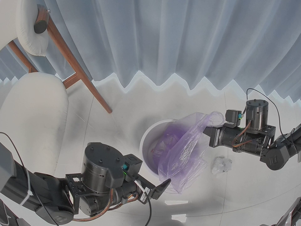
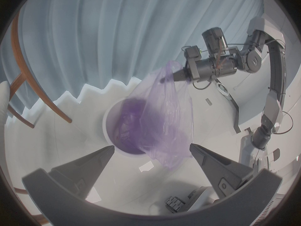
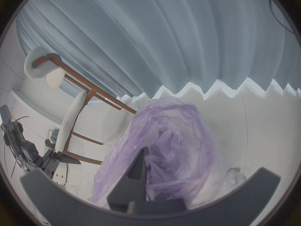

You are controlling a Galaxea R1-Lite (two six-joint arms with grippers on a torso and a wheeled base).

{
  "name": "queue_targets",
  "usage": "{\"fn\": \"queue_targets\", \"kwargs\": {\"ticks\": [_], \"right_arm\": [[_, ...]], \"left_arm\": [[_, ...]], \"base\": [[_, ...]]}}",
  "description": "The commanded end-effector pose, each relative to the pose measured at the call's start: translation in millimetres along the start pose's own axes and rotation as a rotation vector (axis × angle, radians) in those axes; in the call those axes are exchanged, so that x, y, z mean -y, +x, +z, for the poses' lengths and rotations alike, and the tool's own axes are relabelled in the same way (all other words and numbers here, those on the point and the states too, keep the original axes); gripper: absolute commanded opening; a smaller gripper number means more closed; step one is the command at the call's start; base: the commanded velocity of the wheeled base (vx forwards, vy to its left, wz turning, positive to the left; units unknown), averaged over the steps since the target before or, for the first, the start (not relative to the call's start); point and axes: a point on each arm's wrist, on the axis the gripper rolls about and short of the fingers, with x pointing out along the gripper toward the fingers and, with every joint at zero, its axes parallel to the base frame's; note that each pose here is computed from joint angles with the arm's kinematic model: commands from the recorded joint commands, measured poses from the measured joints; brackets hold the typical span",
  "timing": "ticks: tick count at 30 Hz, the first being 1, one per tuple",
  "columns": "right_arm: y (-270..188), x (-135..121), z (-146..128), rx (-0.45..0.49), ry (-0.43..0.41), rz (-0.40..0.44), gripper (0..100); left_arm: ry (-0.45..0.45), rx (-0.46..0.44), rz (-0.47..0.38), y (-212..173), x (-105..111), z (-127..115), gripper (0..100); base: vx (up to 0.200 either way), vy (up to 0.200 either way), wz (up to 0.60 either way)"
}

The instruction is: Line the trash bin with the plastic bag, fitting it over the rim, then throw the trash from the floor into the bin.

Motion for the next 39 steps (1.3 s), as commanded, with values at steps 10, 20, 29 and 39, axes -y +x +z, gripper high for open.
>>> {"fn": "queue_targets", "kwargs": {"ticks": [10,20,29,39], "right_arm": [[3,0,8,0.028,0.000,0.003,0],[3,1,8,0.029,0.004,-0.001,0],[2,3,9,0.034,0.006,-0.005,0],[3,7,12,0.044,0.009,-0.016,0]], "left_arm": [[0.106,-0.135,0.046,39,-13,-28,100],[0.131,-0.133,0.001,53,6,-28,100],[0.134,-0.123,-0.009,61,12,-25,100],[0.173,-0.162,-0.069,49,33,-39,100]], "base": [[0.000,0.000,0.00],[0.000,0.000,0.00],[0.000,0.000,0.00],[0.000,0.000,0.00]]}}
